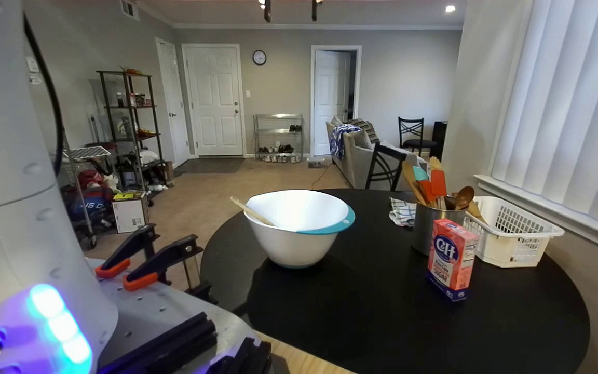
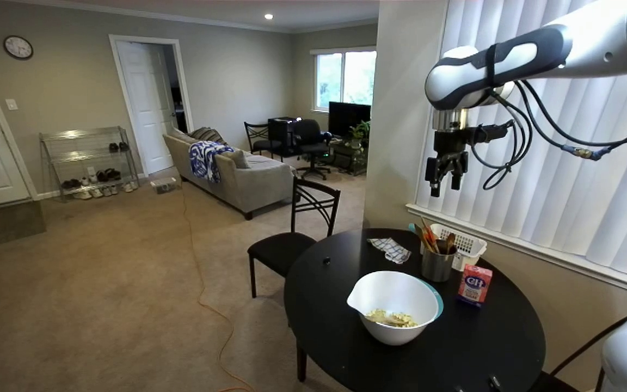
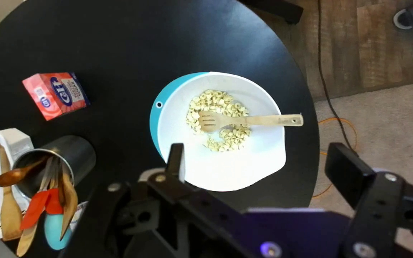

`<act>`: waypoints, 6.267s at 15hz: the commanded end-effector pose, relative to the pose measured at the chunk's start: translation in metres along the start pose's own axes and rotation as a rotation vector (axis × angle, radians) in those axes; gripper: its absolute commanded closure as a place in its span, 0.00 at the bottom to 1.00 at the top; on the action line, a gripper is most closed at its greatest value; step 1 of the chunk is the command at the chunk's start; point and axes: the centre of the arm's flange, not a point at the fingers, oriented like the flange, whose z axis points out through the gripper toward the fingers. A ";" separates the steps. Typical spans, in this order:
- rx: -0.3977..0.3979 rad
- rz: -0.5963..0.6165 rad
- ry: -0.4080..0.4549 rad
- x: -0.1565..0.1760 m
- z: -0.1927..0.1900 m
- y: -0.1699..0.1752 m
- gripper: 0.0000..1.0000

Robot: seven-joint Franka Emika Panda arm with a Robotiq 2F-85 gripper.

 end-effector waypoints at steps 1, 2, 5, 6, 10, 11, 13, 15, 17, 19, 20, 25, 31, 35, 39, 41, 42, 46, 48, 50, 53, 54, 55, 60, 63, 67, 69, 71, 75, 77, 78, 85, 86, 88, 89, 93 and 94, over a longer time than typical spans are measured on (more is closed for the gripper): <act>-0.127 -0.058 0.031 0.020 0.045 0.005 0.00; -0.169 -0.063 0.036 0.026 0.055 0.007 0.00; -0.267 -0.074 0.047 0.042 0.076 0.012 0.00; -0.284 -0.081 0.041 0.045 0.080 0.013 0.00; -0.237 -0.087 0.025 0.043 0.078 0.013 0.00; -0.237 -0.086 0.027 0.043 0.077 0.013 0.00; -0.238 -0.086 0.030 0.043 0.076 0.013 0.00; -0.238 -0.086 0.030 0.043 0.076 0.013 0.00; -0.258 -0.132 0.026 0.052 0.083 0.006 0.00; -0.261 -0.184 0.012 0.074 0.106 -0.012 0.00; -0.261 -0.203 0.012 0.083 0.116 -0.021 0.00; -0.314 -0.245 0.036 0.135 0.180 -0.045 0.00; -0.491 -0.187 -0.006 0.192 0.255 -0.040 0.00; -0.499 -0.207 -0.014 0.189 0.270 -0.040 0.00; -0.499 -0.210 -0.018 0.194 0.277 -0.041 0.00; -0.500 -0.209 -0.016 0.194 0.276 -0.041 0.00; -0.500 -0.209 -0.016 0.194 0.276 -0.041 0.00; -0.516 -0.203 -0.004 0.191 0.277 -0.044 0.00; -0.525 -0.194 0.031 0.182 0.283 -0.055 0.00; -0.542 -0.168 0.081 0.175 0.289 -0.064 0.00; -0.630 -0.181 0.213 0.157 0.292 -0.072 0.00; -0.666 -0.200 0.254 0.151 0.294 -0.073 0.00; -0.705 -0.235 0.291 0.141 0.297 -0.074 0.00; -0.803 -0.354 0.399 0.105 0.309 -0.074 0.00; -0.797 -0.340 0.371 0.128 0.313 -0.072 0.00; -0.799 -0.340 0.375 0.131 0.312 -0.072 0.00; -0.799 -0.340 0.375 0.131 0.312 -0.072 0.00; -0.799 -0.340 0.375 0.131 0.312 -0.072 0.00; -0.783 -0.292 0.552 0.090 0.298 -0.107 0.00; -0.765 -0.230 0.591 0.073 0.287 -0.126 0.00; -0.757 -0.203 0.607 0.066 0.283 -0.133 0.00; -0.665 -0.117 0.501 0.032 0.288 -0.174 0.00; -0.638 -0.130 0.493 0.028 0.290 -0.181 0.00; -0.603 -0.176 0.479 0.024 0.295 -0.196 0.00; -0.598 -0.206 0.470 0.024 0.298 -0.204 0.00; -0.580 -0.323 0.442 0.028 0.305 -0.231 0.00; -0.580 -0.348 0.431 0.028 0.306 -0.237 0.00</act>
